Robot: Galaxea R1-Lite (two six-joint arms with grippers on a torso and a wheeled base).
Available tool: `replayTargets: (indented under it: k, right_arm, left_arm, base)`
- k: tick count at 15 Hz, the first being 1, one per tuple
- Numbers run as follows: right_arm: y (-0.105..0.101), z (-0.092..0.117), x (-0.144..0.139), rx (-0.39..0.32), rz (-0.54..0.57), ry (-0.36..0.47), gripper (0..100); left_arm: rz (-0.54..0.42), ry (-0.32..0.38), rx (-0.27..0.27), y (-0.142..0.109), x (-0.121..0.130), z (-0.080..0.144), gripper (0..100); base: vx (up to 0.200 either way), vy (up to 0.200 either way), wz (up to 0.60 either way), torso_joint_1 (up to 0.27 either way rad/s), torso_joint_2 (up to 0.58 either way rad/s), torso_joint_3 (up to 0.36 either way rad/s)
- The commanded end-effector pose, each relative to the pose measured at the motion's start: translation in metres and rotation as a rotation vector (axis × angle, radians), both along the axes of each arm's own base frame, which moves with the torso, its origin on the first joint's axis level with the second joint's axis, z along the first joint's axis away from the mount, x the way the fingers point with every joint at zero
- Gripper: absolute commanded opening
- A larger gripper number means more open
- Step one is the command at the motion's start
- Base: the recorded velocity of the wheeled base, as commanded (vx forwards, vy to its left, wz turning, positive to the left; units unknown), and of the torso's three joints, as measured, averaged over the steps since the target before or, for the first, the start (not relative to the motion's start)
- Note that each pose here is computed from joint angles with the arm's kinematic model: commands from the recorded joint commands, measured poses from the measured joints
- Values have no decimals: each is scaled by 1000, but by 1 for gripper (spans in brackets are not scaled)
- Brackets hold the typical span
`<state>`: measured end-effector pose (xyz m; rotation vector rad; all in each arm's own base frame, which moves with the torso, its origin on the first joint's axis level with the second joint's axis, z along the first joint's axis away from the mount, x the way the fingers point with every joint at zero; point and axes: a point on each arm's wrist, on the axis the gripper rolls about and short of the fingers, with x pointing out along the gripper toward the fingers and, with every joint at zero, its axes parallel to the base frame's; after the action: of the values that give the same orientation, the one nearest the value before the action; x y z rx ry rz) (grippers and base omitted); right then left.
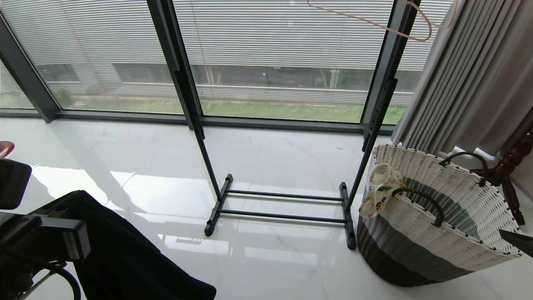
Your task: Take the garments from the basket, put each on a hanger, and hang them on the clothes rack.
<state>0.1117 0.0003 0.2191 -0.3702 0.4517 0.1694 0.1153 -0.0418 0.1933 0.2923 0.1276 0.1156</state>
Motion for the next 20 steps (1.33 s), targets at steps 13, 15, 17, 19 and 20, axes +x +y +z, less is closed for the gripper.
replayTargets:
  k: [13,15,17,19,20]
  right_arm:
    - [-1,-7,8,-22,-46,-98,100]
    - [-1,-7,8,-22,-46,-97,100]
    - [-1,-6,8,-22,-45,-101,100]
    - [-1,-5,8,-19,-46,-107,100]
    - [-1,-4,8,-19,-46,-110,100]
  left_arm:
    - [-32,18,13,-3,3,-2,0]
    - [-31,20,18,-3,4,-3,0]
    - [-29,23,19,-2,3,-3,0]
    - [-29,22,19,-2,3,-3,0]
    - [-28,22,19,-2,3,-3,0]
  base:
    - [169,0,0,1,-4,2]
    - [0,0,0,63,-266,-227]
    - [0,0,0,75,-254,-268]
    - [0,0,0,171,-539,-310]
    - [0,0,0,154,-535,-290]
